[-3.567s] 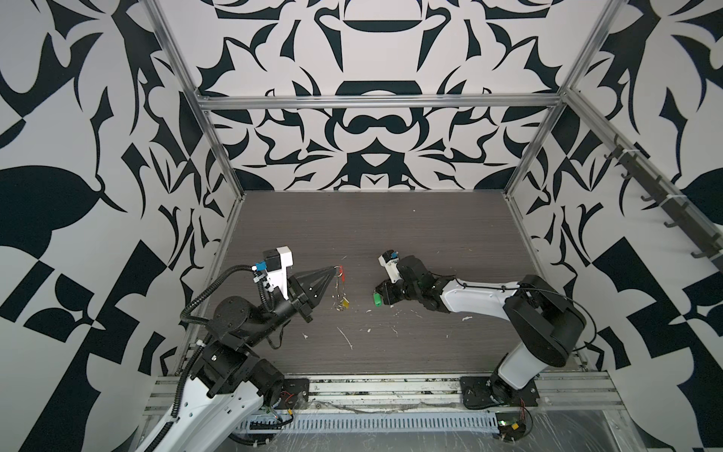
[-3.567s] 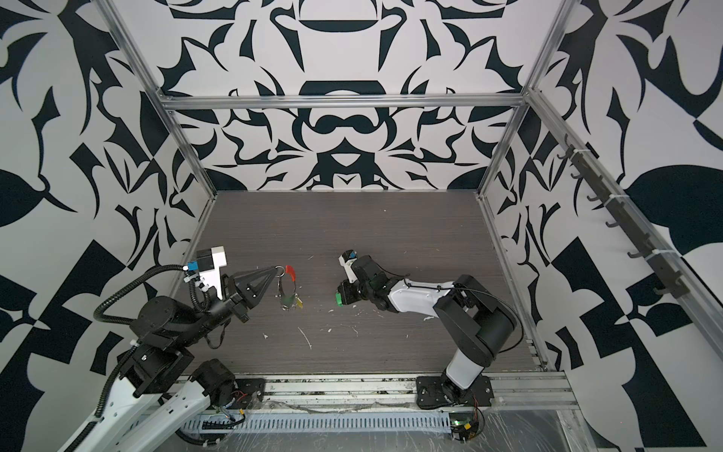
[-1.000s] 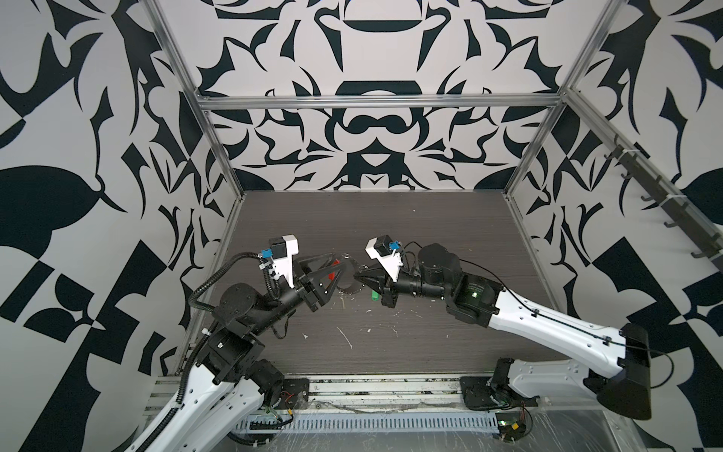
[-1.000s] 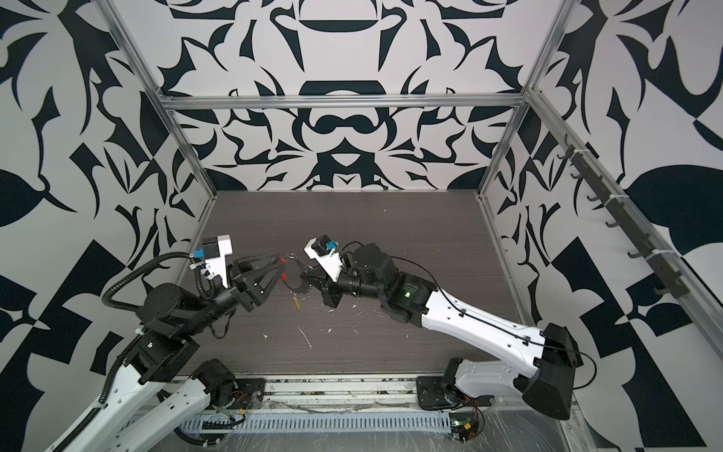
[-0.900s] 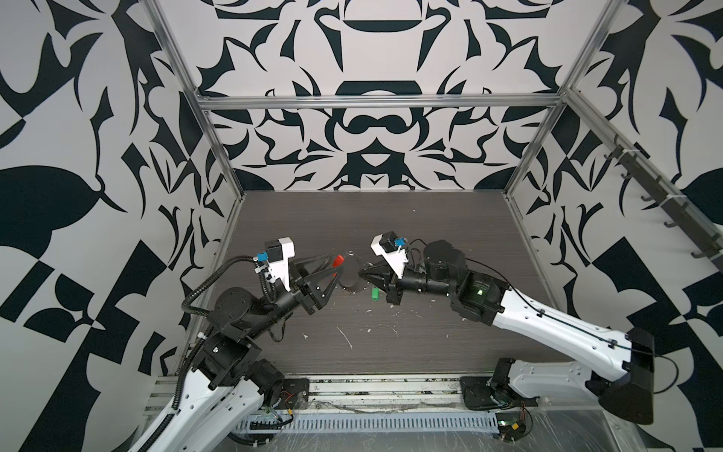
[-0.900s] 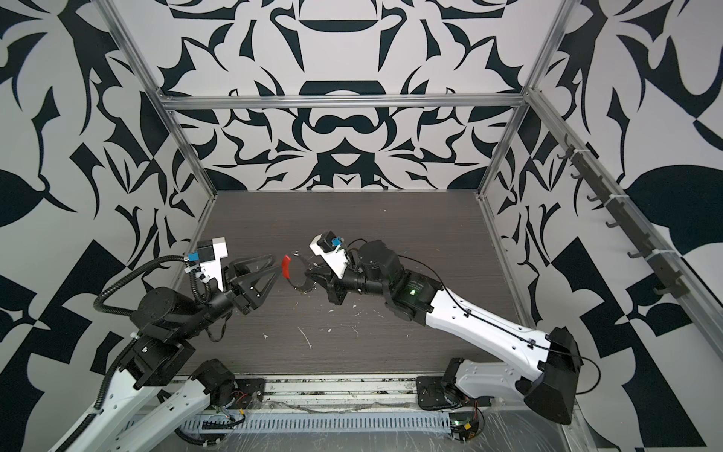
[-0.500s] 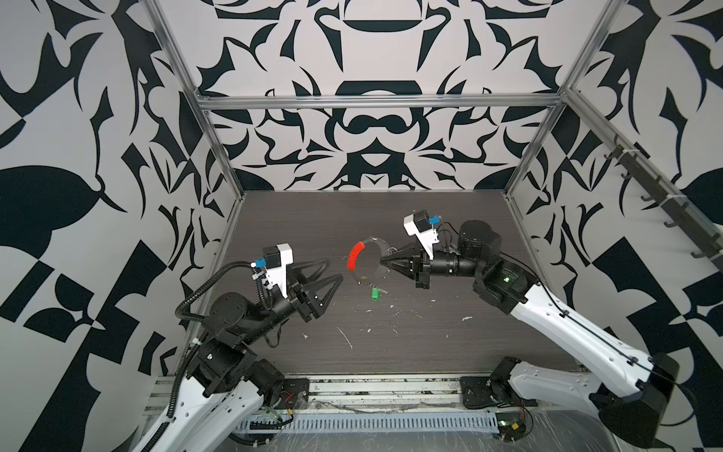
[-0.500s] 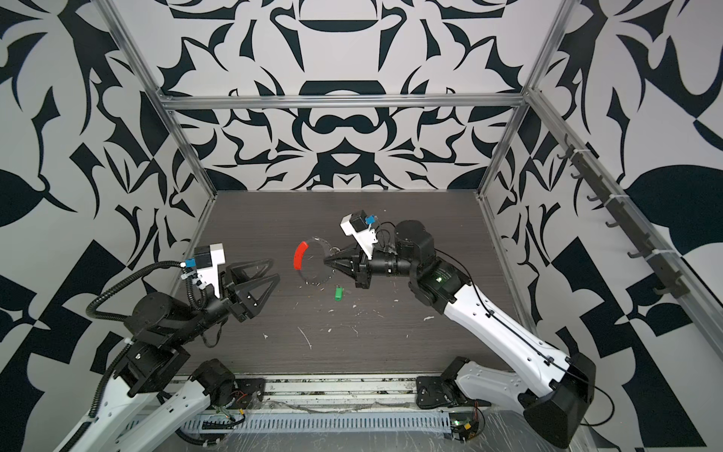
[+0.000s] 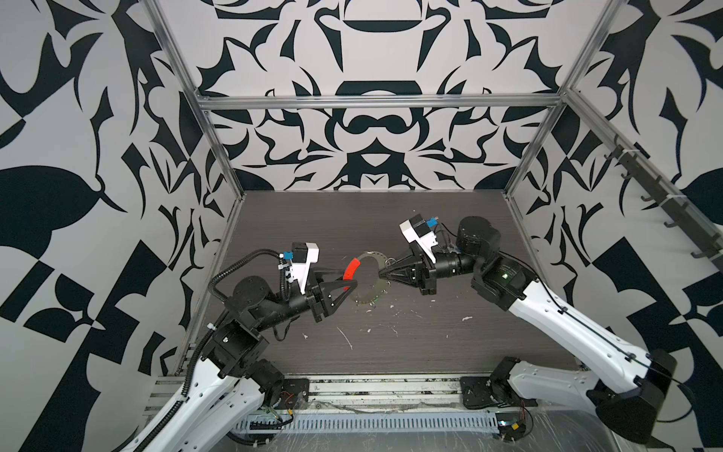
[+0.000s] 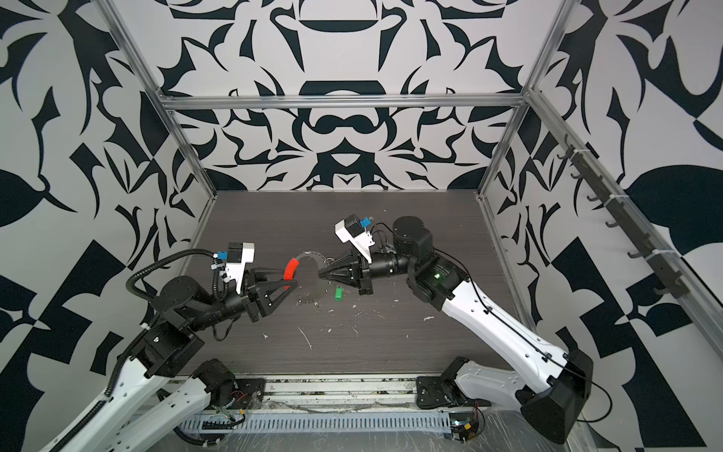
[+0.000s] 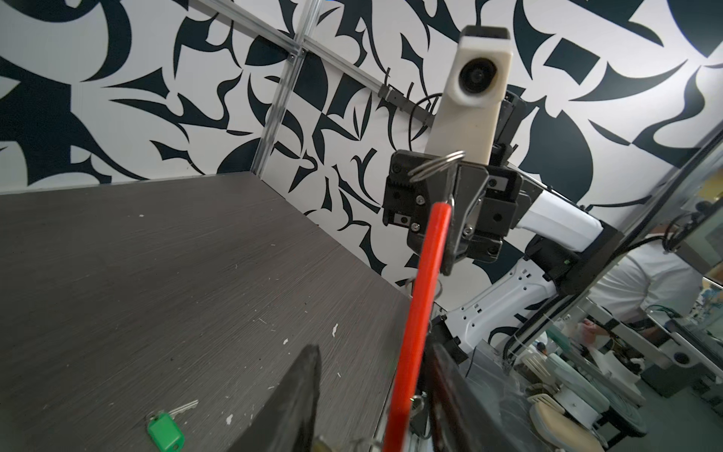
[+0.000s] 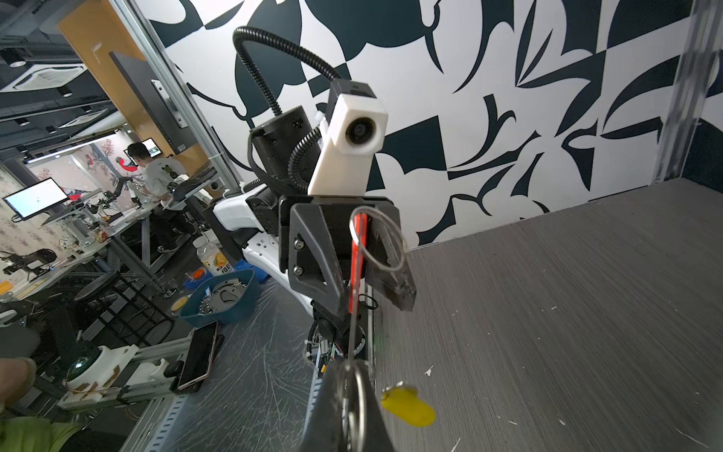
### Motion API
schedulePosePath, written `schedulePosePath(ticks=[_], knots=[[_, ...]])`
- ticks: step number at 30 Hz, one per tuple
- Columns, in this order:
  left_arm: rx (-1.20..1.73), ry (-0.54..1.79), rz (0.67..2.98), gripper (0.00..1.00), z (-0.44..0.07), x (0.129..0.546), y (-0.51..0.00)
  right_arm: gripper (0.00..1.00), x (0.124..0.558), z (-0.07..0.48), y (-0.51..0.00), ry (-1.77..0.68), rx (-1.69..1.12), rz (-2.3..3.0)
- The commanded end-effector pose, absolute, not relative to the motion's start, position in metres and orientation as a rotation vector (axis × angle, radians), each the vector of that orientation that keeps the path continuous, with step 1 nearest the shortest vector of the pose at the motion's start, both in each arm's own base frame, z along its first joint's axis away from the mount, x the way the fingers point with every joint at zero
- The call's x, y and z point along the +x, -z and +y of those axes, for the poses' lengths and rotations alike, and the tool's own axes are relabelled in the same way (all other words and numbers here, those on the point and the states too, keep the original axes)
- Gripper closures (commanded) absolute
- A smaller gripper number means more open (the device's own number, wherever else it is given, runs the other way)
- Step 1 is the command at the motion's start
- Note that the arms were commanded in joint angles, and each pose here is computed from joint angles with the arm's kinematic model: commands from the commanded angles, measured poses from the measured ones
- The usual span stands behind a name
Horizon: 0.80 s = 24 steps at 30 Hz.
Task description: Remove the keys from the keyring
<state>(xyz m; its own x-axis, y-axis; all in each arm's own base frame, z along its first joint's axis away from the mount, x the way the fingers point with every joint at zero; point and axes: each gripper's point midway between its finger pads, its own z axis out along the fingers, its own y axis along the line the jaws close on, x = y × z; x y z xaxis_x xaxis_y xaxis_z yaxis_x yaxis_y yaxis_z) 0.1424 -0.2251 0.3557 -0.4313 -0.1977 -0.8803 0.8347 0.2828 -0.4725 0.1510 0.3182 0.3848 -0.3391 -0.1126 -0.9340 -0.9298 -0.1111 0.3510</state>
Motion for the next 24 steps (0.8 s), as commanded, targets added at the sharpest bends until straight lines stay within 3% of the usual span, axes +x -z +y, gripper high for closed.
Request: schedulePosePath(ticks=[1,14,17,21,24], knots=[[0.656,1.391,1.484,0.60,-0.225,0.128,-0.382,1.00,0.146,0.317,-0.413,-1.528,-1.214,1.365],[0.572,1.377,1.489,0.95,-0.221,0.138,-0.386,1.00,0.159,0.322,-0.410,-1.507,-1.165,1.415],[0.521,1.364,1.495,1.00,-0.218,0.144,-0.387,0.89,0.163,0.322,-0.410,-1.488,-1.138,1.431],[0.445,1.348,1.510,1.00,-0.213,0.153,-0.388,0.66,0.169,0.319,-0.411,-1.440,-1.089,1.445],[0.349,1.320,1.533,1.00,-0.207,0.165,-0.389,0.60,0.175,0.313,-0.409,-1.379,-1.039,1.457]])
